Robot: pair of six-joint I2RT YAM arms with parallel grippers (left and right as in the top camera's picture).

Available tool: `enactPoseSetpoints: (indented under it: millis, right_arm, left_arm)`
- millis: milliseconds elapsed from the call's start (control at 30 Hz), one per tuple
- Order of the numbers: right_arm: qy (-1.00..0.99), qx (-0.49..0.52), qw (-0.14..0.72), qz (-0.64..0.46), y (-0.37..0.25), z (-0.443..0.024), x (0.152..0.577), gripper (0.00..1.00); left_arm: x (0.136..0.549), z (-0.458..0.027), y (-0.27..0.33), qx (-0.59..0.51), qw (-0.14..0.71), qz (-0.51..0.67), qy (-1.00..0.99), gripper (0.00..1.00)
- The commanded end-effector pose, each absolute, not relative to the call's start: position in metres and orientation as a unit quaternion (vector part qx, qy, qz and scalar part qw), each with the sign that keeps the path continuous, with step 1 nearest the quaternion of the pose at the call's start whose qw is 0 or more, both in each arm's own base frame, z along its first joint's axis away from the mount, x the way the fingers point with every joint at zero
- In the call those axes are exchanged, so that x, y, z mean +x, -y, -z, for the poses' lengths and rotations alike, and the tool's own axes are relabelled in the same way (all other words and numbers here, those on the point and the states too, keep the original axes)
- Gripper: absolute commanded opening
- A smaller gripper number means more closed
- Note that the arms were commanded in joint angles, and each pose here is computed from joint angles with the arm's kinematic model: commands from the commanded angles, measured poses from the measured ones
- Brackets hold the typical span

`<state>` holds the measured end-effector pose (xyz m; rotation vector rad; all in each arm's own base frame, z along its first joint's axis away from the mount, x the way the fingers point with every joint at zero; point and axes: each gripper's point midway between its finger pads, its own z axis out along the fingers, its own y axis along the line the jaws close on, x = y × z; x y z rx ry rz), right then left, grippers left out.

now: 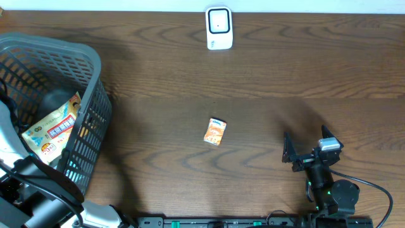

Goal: Scan the item barcode

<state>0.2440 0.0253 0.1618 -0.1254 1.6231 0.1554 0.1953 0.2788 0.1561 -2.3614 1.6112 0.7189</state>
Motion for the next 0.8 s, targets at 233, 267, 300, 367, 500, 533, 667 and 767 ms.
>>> enactPoseSetpoints:
  millis: [233, 267, 300, 367, 500, 533, 667, 767]
  right_arm:
    - [-0.726, -0.058, 0.682, -0.064, -0.025, -0.16, 0.244, 0.99]
    - [-0.726, -0.058, 0.682, -0.064, -0.025, -0.16, 0.244, 0.99]
    - [-0.726, -0.058, 0.682, -0.064, -0.025, -0.16, 0.244, 0.99]
    - [-0.726, -0.058, 0.682, -0.064, -0.025, -0.16, 0.244, 0.99]
    - [-0.726, -0.058, 0.682, -0.064, -0.025, -0.16, 0.244, 0.99]
    - [-0.726, -0.058, 0.682, -0.064, -0.025, -0.16, 0.244, 0.99]
    - [-0.726, -0.058, 0.682, -0.064, -0.025, -0.16, 0.244, 0.99]
    - [-0.726, -0.058, 0.682, -0.064, -0.025, -0.16, 0.244, 0.99]
  left_arm:
    - [0.187, -0.132, -0.287, -0.808, 0.099, -0.249, -0.524, 0.98]
    - [0.184, -0.129, -0.287, -0.81, 0.096, -0.25, -0.521, 0.98]
    - [0.181, -0.126, -0.288, -0.812, 0.094, -0.251, -0.519, 0.98]
    - [0.175, -0.119, -0.289, -0.816, 0.088, -0.252, -0.513, 0.98]
    - [0.164, -0.11, -0.293, -0.823, 0.083, -0.254, -0.501, 0.98]
    - [0.162, -0.11, -0.294, -0.825, 0.081, -0.255, -0.499, 0.98]
    - [0.16, -0.11, -0.295, -0.824, 0.079, -0.255, -0.5, 0.63]
    - [0.16, -0.11, -0.295, -0.824, 0.079, -0.255, -0.5, 0.53]
